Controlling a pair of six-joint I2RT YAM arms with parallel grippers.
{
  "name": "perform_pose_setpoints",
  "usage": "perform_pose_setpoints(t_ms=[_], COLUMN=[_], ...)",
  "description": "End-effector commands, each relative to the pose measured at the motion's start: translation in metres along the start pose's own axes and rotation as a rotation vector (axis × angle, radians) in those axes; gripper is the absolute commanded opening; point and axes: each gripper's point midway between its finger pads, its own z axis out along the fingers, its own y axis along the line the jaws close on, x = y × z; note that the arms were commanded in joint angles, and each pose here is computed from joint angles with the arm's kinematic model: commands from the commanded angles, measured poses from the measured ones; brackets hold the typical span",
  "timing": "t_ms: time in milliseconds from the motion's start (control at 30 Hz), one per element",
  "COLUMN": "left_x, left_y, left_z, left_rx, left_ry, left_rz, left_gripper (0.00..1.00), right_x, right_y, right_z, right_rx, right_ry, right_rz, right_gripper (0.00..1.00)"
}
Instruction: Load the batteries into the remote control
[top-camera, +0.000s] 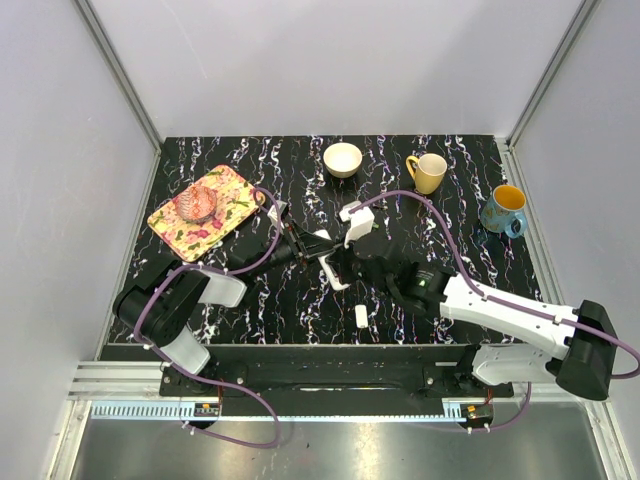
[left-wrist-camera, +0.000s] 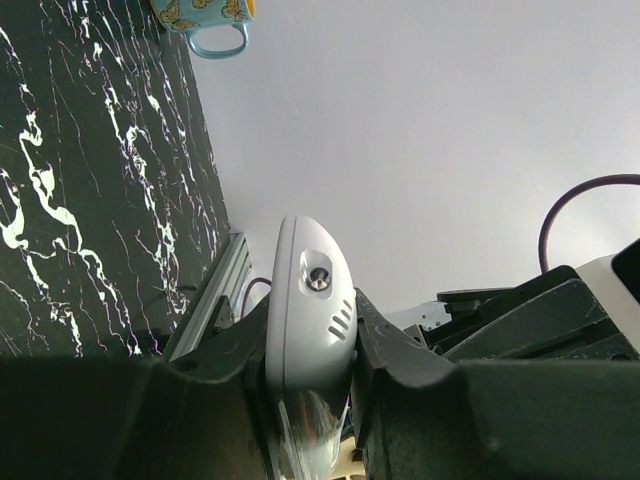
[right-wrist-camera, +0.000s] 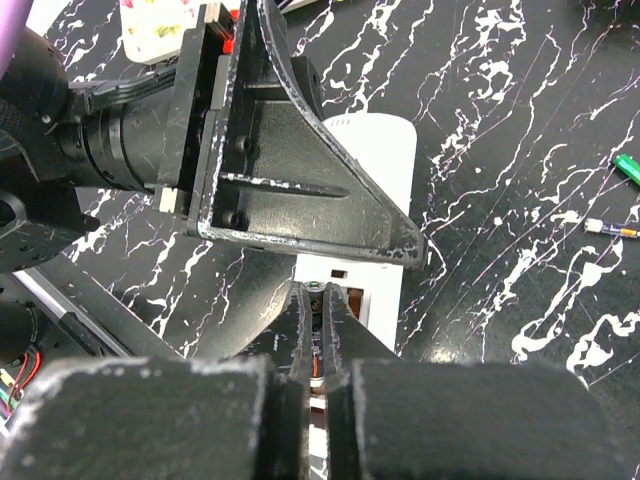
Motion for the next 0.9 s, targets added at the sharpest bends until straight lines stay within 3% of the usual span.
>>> perform_pose_setpoints(t_ms=[0, 433, 867], left_x=[-0.005, -0.003, 0.011], left_y=[-0.1, -0.107, -0.069], left_z=[-0.008, -0.011, -0.017], left_rx=[0.364, 0.386, 0.308], left_ry=[-0.055, -0.061, -0.009], left_rz=[0.254, 0.301, 0.305], left_gripper=[0.0, 0.0, 0.0], right_x=[0.007, 0.02, -0.08], right_y=[0.007, 0.015, 0.02], right_z=[-0.011, -0.012, -0.057], right_rx=[-0.014, -0.027, -0.047], right_ry=[0.029, 0.08, -0.224], right_rz=[0.026, 0.028, 0.135], right_gripper=[0.0, 0.0, 0.0])
